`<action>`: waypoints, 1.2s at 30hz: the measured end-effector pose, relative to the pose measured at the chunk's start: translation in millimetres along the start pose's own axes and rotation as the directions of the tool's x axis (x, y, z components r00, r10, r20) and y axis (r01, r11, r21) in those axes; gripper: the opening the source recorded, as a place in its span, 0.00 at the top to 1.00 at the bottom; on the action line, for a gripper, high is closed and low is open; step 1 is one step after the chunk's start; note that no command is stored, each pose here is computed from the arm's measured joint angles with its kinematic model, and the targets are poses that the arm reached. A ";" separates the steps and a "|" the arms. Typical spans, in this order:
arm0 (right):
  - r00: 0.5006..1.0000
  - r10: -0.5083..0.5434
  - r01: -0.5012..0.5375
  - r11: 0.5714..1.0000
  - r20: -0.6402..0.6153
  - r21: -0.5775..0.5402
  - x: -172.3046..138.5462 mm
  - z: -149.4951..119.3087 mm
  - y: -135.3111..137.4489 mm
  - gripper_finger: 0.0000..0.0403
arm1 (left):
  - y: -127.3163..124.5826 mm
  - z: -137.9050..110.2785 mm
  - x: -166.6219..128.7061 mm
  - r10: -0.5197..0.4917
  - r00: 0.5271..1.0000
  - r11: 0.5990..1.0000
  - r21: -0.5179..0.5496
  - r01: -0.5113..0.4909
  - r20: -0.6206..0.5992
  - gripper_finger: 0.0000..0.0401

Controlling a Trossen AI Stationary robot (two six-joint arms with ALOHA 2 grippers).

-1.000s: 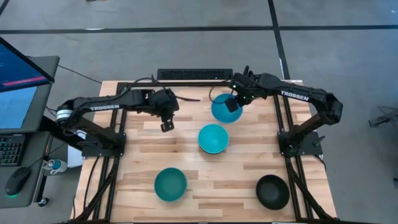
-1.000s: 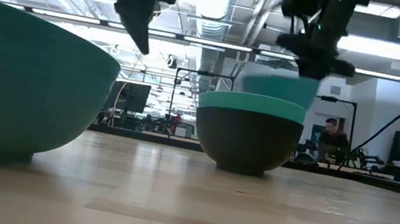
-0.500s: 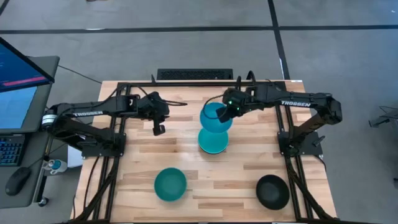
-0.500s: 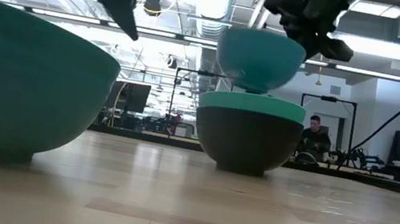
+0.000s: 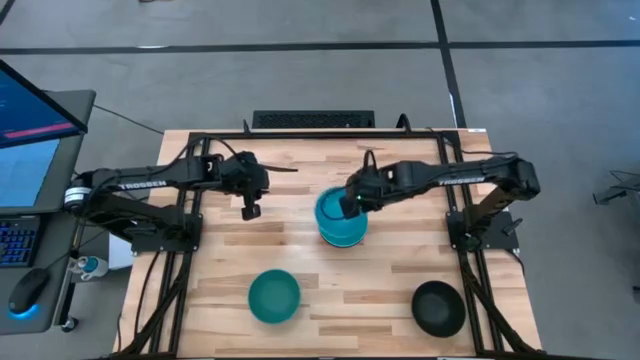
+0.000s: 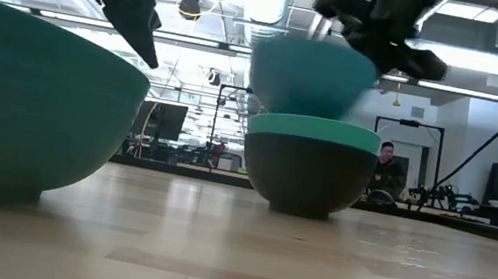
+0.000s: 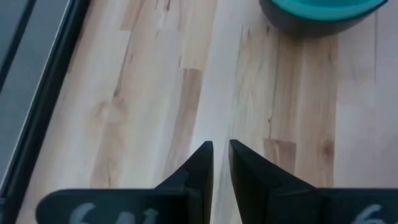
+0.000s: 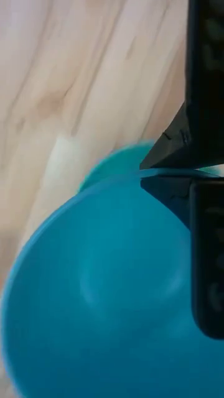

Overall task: Nest bowls inside each other
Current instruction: Stack the blue bowl on top of the blue bowl

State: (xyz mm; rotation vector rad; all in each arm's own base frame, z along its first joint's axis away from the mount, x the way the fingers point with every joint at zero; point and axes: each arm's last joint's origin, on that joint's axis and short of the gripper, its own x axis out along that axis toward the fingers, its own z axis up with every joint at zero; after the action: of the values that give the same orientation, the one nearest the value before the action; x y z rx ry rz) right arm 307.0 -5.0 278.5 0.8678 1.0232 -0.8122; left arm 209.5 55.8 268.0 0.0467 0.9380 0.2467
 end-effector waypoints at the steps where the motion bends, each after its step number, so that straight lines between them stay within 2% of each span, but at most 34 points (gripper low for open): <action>1: 1.000 -0.024 0.024 1.000 -0.014 -0.005 3.9 -2.8 0.9 0.93 | 0.1 -0.1 -0.1 0.000 1.000 1.000 0.000 0.000 0.000 0.89; 3: 1.000 0.009 -0.009 1.000 -0.003 0.009 6.0 -3.4 10.7 0.93 | -0.1 -2.0 -1.4 -0.001 1.000 1.000 0.002 0.001 -0.007 0.89; 5: 0.998 -0.052 0.052 0.999 -0.032 -0.006 6.2 -7.1 6.6 0.92 | 0.1 -2.1 -3.2 0.001 1.000 1.000 0.001 -0.001 -0.001 0.89; 7: 1.000 -0.014 0.014 1.000 -0.018 -0.003 6.7 -7.0 13.6 0.92 | 1.4 -3.1 -5.5 0.008 1.000 1.000 0.005 -0.008 0.001 0.89; 11: 0.999 -0.027 0.027 1.000 -0.025 0.003 9.7 -9.4 14.9 0.93 | 3.8 -2.9 -7.8 0.018 1.000 1.000 0.000 -0.018 0.015 0.89; 16: 1.000 -0.021 0.021 1.000 -0.022 0.014 9.7 -8.9 15.3 0.92 | 4.9 -4.2 -8.8 0.017 1.000 1.000 0.003 -0.017 0.009 0.89; 27: 0.994 -0.095 0.096 0.995 -0.057 0.010 13.6 -17.1 10.5 0.91 | 5.2 -2.6 -8.9 0.019 0.999 1.000 0.009 -0.019 0.025 0.89; 36: 0.995 -0.097 0.097 0.995 -0.026 0.008 13.7 -17.0 11.4 0.89 | 5.3 -1.8 -9.0 0.020 0.999 1.000 0.015 -0.020 0.033 0.89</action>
State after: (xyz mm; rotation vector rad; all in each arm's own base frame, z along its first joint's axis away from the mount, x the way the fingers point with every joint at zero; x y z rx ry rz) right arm 315.0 12.8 263.5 0.8431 1.0912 -0.8904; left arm 202.0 58.7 274.8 0.0739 0.9067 0.2568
